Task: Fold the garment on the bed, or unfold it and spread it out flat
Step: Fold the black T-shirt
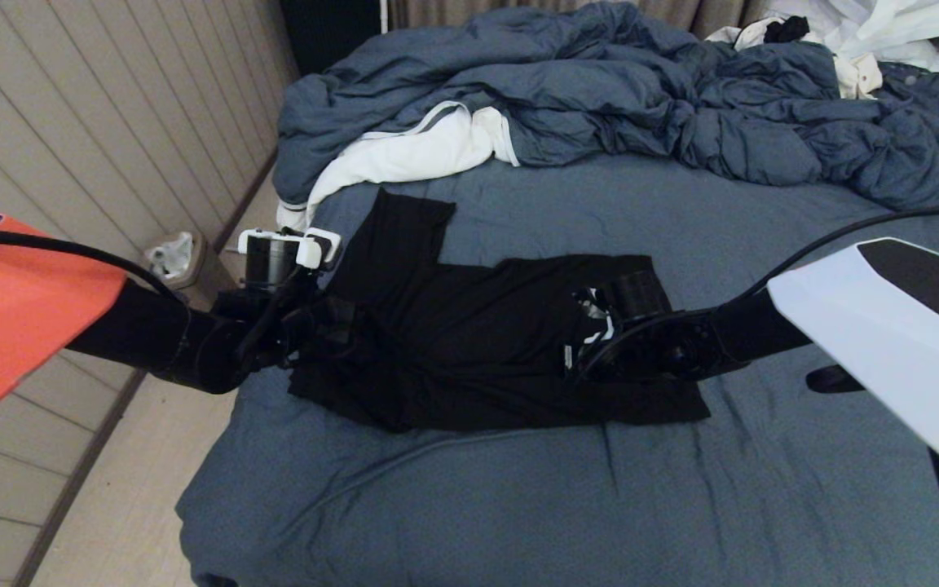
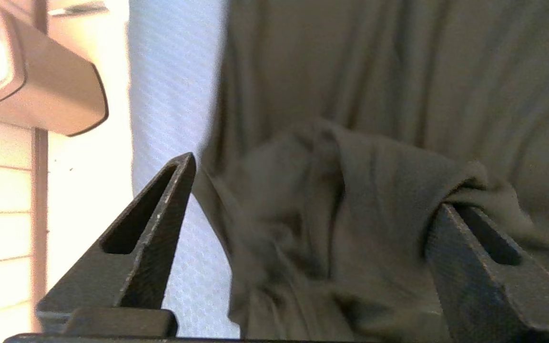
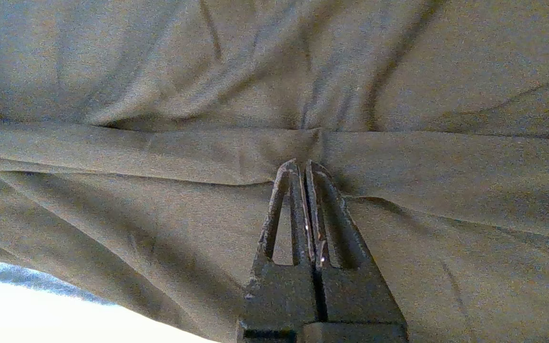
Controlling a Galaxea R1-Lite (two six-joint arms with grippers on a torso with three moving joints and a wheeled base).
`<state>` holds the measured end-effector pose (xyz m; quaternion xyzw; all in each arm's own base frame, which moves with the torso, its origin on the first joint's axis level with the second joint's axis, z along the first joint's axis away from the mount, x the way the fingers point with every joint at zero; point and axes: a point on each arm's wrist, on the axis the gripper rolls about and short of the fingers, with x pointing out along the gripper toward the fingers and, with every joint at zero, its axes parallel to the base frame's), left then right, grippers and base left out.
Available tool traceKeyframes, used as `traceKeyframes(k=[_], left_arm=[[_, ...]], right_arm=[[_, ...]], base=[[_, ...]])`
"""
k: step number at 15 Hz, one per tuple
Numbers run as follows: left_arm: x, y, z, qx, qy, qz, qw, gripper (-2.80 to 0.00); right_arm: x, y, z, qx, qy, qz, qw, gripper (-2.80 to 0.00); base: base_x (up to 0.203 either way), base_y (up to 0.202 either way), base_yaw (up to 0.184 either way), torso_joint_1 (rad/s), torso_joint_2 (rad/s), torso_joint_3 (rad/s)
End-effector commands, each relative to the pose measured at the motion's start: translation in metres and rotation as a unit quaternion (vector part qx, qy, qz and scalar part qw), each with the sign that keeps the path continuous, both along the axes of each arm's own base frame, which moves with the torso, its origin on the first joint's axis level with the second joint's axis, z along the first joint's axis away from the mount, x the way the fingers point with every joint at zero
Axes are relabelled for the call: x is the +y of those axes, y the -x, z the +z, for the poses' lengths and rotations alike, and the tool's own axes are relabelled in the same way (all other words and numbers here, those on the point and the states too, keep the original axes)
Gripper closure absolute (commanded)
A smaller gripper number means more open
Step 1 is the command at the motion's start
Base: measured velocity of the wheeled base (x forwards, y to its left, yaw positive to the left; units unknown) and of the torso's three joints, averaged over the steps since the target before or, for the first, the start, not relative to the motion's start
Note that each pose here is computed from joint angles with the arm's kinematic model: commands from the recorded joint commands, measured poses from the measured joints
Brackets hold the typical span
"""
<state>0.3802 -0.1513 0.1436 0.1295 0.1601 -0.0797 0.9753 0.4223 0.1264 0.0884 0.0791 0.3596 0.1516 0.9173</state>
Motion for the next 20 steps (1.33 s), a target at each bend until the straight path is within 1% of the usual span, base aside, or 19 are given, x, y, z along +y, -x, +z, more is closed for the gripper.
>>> traceKeyframes(k=[1,3,6,9,11,15,16,18,19,20], left_arm=[[-0.004,-0.006,-0.014,0.011,-0.020,-0.012,0.9997,-2.80],[-0.006,-0.012,-0.016,0.009,-0.020,-0.013,0.9997,-2.80],[-0.009,-0.017,-0.005,-0.015,-0.007,-0.006,0.9998,-2.80],[-0.010,-0.023,0.009,-0.039,0.015,0.020,0.9989,-2.80],[-0.010,-0.023,0.009,-0.037,0.015,0.028,0.9988,-2.80],[-0.012,-0.021,0.001,-0.024,0.006,0.027,0.9993,-2.80],[-0.012,-0.020,0.001,-0.017,0.003,0.026,0.9995,-2.80],[-0.015,-0.012,0.005,0.002,0.005,0.015,0.9999,-2.80],[-0.016,-0.009,0.007,0.021,0.015,0.005,0.9996,-2.80],[-0.018,-0.006,0.009,0.043,0.038,-0.008,0.9983,-2.80]], right_arm=[[0.000,0.000,0.001,-0.002,-0.001,0.000,1.000,0.00],[-0.001,-0.001,-0.001,0.000,-0.001,-0.001,1.000,0.00],[-0.001,-0.001,0.000,-0.001,-0.001,-0.001,1.000,0.00],[0.000,0.000,0.002,-0.002,-0.001,0.000,1.000,0.00],[-0.001,0.001,0.005,-0.006,-0.002,0.000,1.000,0.00],[0.000,0.002,0.006,-0.007,-0.003,0.000,1.000,0.00],[-0.001,0.002,0.007,-0.007,-0.003,0.000,1.000,0.00],[0.000,0.002,0.007,-0.007,-0.003,0.000,1.000,0.00],[0.000,0.002,0.007,-0.007,-0.003,0.000,1.000,0.00],[0.000,0.002,0.008,-0.008,-0.003,0.000,1.000,0.00]], base=[[0.000,0.000,0.000,0.000,0.00,0.000],[0.000,0.000,0.000,0.000,0.00,0.000],[0.000,0.000,0.000,0.000,0.00,0.000],[0.000,0.000,0.000,0.000,0.00,0.000],[0.000,0.000,0.000,0.000,0.00,0.000],[0.000,0.000,0.000,0.000,0.00,0.000],[0.000,0.000,0.000,0.000,0.00,0.000],[0.000,0.000,0.000,0.000,0.00,0.000],[0.000,0.000,0.000,0.000,0.00,0.000],[0.000,0.000,0.000,0.000,0.00,0.000]])
